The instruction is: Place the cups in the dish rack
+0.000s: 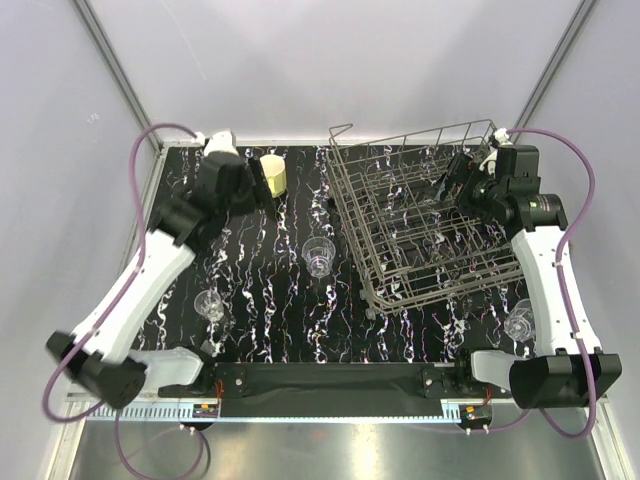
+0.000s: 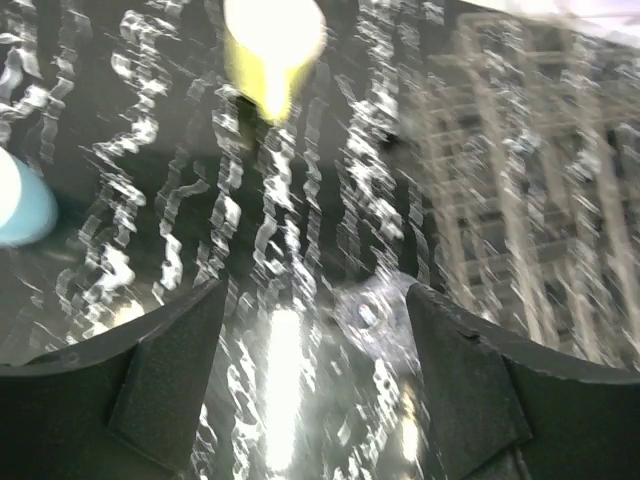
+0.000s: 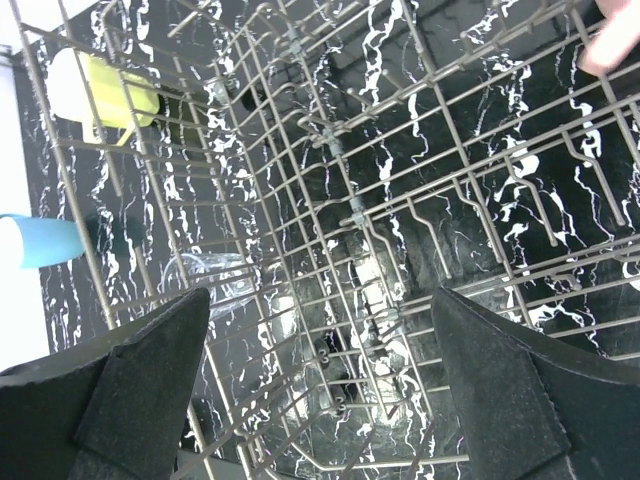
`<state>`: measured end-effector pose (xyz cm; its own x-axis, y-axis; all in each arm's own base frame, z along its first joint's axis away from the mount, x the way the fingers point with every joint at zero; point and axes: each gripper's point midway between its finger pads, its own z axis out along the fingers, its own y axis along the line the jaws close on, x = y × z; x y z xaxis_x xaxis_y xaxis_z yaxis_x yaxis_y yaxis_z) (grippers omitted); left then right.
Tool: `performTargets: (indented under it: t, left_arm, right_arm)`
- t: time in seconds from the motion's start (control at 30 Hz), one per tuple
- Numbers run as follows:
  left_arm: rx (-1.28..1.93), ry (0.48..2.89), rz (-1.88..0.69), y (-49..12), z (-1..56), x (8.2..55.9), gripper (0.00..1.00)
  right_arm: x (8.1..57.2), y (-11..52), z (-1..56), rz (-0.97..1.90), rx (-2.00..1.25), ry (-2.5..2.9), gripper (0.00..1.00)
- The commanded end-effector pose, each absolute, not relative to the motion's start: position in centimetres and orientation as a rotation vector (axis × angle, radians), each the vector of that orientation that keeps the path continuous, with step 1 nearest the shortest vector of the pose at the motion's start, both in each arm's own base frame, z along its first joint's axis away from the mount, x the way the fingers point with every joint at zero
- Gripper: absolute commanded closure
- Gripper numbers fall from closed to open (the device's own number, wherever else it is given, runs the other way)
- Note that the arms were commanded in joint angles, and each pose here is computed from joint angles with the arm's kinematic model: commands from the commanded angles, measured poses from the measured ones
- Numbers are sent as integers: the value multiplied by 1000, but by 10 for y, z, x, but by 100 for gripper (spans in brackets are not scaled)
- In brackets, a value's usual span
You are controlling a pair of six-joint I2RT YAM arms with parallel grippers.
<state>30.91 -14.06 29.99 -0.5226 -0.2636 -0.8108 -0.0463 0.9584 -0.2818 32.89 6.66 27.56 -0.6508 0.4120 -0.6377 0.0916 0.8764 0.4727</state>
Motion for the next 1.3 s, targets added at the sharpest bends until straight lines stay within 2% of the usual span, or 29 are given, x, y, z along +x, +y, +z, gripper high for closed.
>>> performTargets:
  t: [0.0,0.07,0.13,0.17,0.2,0.47,0.8,1.27]
  left_arm:
    - [-222,2076,-232,-129,312,360,22]
    - [-258,2108,-172,-124,296,390,22]
    - [-293,2062,-102,-113,308,416,23]
    - [-302,2097,-42,-111,287,434,26]
    - [-318,2077,-37,-111,292,445,31]
    - [-386,2102,105,-105,233,522,30]
    - [-377,2099,218,-95,192,551,37]
    - [-409,2185,138,-86,138,571,42]
  right_arm:
    - [324,73,284,558,295,2217,0]
    - [322,77,288,586,274,2199,0]
    - [322,80,291,609,263,2190,0]
    - [321,82,293,620,255,2189,0]
    - [321,84,295,633,250,2185,0]
    - [314,91,299,684,225,2168,0]
    - [313,98,308,729,195,2148,0]
    - [317,102,311,756,182,2150,0]
